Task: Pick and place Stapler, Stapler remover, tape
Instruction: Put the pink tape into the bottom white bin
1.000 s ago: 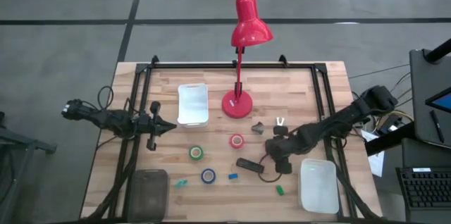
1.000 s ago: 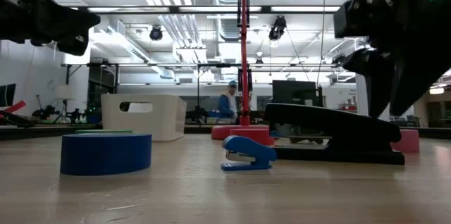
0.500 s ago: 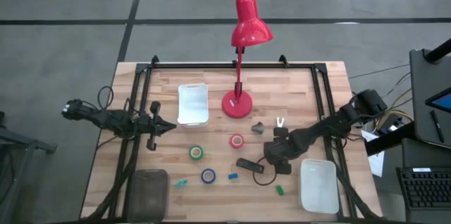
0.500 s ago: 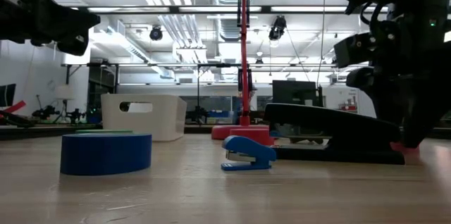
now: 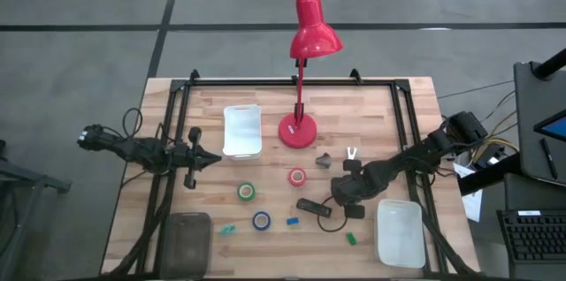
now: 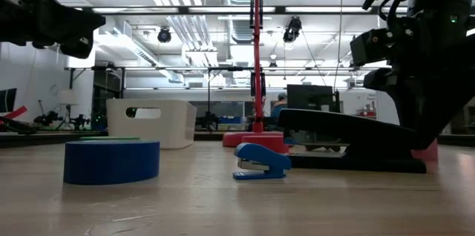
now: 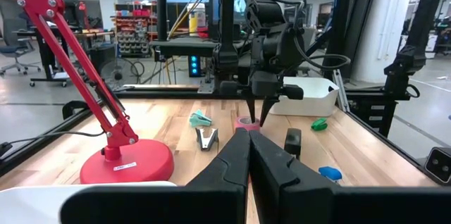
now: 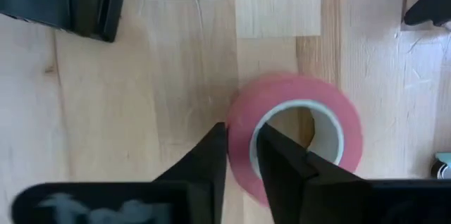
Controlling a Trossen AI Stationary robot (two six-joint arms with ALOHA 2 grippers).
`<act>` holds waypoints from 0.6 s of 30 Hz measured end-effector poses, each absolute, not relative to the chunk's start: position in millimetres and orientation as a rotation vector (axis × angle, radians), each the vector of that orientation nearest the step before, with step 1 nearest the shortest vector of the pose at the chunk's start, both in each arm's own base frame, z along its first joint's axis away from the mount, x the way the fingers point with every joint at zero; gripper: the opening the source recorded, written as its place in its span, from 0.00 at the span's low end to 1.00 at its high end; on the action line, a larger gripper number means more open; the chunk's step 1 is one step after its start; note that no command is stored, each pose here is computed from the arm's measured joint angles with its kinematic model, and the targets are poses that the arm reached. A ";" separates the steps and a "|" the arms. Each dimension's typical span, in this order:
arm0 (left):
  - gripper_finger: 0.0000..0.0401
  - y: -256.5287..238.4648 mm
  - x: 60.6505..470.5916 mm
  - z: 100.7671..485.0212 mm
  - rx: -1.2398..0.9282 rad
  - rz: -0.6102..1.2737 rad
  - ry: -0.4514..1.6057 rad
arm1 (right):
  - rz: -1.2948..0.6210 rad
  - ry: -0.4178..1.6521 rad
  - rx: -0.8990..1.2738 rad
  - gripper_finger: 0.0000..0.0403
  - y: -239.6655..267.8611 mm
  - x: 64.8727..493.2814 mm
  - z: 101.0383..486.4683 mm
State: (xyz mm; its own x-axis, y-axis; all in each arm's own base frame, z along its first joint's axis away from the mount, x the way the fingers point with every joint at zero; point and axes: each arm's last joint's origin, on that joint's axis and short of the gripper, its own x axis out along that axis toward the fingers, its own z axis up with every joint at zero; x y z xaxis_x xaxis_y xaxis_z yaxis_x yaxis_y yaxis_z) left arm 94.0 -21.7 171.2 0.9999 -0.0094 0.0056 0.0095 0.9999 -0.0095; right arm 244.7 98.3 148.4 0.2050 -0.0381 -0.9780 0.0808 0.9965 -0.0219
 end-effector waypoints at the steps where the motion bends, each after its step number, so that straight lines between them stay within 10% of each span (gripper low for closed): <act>1: 0.02 -21.7 94.0 171.2 -0.009 -0.010 -0.006 | -0.084 1.363 0.037 0.15 98.4 244.8 148.1; 18: 0.02 -21.7 93.9 171.2 -0.009 -0.010 -0.006 | -0.007 1.344 0.181 0.10 100.6 237.6 194.2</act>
State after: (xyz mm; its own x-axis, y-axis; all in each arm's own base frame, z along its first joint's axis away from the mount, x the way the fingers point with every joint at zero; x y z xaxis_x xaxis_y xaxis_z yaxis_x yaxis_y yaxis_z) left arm 93.9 -21.7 171.2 0.9999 -0.0095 0.0056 0.0096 0.9999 -0.0092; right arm 237.6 100.6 194.2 0.2267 0.0991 -0.9689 0.1094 0.9859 0.1264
